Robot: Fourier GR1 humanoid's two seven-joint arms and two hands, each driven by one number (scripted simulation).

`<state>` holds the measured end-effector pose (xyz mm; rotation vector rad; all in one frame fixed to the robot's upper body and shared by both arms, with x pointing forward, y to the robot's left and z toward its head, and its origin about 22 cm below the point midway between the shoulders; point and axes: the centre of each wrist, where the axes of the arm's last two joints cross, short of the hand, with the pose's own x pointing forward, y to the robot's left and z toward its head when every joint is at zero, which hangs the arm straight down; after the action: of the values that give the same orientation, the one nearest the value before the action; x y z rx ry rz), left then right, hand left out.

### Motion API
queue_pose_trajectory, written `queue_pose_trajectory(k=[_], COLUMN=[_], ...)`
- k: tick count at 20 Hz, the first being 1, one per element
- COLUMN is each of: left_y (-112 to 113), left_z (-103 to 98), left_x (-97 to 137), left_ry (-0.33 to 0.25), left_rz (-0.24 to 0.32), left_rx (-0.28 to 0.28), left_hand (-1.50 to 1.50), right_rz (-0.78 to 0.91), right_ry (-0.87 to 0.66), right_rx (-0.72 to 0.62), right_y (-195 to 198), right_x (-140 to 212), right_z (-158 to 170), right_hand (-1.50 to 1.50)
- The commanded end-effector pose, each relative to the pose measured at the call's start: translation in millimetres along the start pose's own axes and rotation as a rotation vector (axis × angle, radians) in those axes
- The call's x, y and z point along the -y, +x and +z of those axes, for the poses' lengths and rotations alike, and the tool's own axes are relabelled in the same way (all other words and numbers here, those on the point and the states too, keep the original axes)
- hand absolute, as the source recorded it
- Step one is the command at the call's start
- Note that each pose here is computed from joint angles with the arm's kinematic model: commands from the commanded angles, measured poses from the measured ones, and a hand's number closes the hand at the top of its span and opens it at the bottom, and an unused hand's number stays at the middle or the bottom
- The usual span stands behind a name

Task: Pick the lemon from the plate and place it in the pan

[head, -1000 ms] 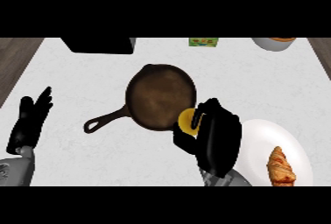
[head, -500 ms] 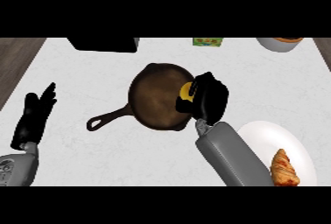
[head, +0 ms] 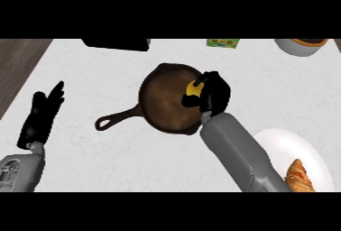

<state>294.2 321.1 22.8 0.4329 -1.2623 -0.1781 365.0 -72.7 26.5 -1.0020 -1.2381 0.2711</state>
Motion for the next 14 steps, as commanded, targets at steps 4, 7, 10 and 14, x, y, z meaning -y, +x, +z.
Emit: queue_pose_trajectory(k=[4, 7, 10, 14], left_y=[9.2, 19.1, 0.2, 7.1], left_z=[-7.5, -10.5, -5.7, -6.1], left_x=[-0.9, 5.1, 7.2, 17.2], left_ry=[-0.019, -0.034, -0.028, -0.045], left_rz=[-0.001, -0.001, -0.002, -0.009], left_rx=[0.017, 0.028, 0.011, 0.024], left_hand=[0.0, 0.0, 0.0, 0.0], right_rz=[-0.149, -0.164, -0.24, -0.327], right_ry=[0.002, -0.025, -0.074, -0.171], right_rx=[-0.053, -0.037, -0.022, 0.029], right_y=[-8.7, -4.2, -2.2, 9.6], right_x=[-8.7, -10.5, -9.1, -5.1], right_z=[-14.7, -19.4, -21.0, -24.0], right_hand=[-1.5, -1.5, -1.5, -1.5])
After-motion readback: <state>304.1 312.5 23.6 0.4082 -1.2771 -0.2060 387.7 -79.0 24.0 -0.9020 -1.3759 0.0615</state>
